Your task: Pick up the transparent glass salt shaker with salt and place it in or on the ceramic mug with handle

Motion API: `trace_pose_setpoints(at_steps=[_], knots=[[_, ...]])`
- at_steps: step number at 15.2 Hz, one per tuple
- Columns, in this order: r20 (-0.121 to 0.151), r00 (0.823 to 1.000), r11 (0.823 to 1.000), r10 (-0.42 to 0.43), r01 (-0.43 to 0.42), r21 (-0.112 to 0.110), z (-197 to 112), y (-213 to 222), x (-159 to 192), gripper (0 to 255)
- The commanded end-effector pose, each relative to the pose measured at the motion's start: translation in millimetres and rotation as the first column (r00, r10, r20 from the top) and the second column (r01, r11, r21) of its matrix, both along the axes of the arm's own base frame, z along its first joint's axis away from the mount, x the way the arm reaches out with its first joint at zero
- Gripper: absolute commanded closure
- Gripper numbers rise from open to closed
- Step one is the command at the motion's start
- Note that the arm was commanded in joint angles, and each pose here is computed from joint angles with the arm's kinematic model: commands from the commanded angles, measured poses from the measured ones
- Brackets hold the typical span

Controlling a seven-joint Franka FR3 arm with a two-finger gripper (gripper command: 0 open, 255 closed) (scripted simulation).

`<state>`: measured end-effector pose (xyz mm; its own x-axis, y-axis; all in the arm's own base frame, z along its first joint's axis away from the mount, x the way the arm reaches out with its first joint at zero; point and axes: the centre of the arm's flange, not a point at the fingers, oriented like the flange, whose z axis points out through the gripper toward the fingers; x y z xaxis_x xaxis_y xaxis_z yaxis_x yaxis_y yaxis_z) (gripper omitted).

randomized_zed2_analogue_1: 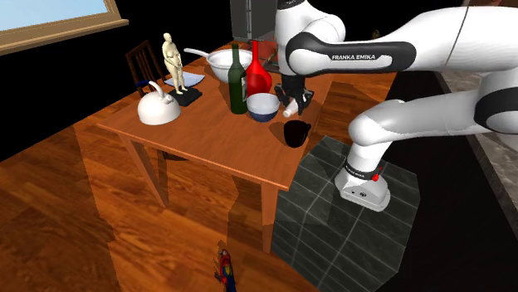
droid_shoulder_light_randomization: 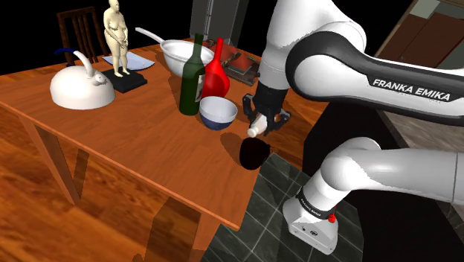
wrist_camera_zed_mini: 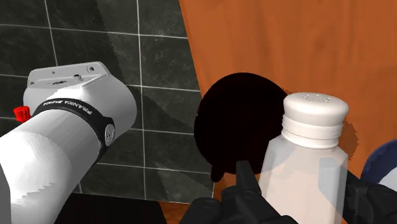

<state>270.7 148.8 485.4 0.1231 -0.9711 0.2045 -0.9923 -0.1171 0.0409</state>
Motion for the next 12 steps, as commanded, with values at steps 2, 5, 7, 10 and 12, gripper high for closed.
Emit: trace_pose_setpoints(at_steps=[2, 5, 7, 10, 12], knots=[[-0.001, 1.000, 1.000, 0.002, -0.002, 0.002, 0.4, -36.1, -19.5, 255], [-0.001, 1.000, 1.000, 0.002, -0.002, 0.002, -15.4, -36.1, -19.5, 255], [-0.001, 1.000, 1.000, 0.002, -0.002, 0.002, -26.0, -36.1, -19.5, 255], [-0.001, 1.000, 1.000, 0.002, -0.002, 0.002, -41.8, -36.1, -19.5, 255], [-0.001, 1.000, 1.000, 0.002, -0.002, 0.002, -52.4, -36.1, -19.5, 255]])
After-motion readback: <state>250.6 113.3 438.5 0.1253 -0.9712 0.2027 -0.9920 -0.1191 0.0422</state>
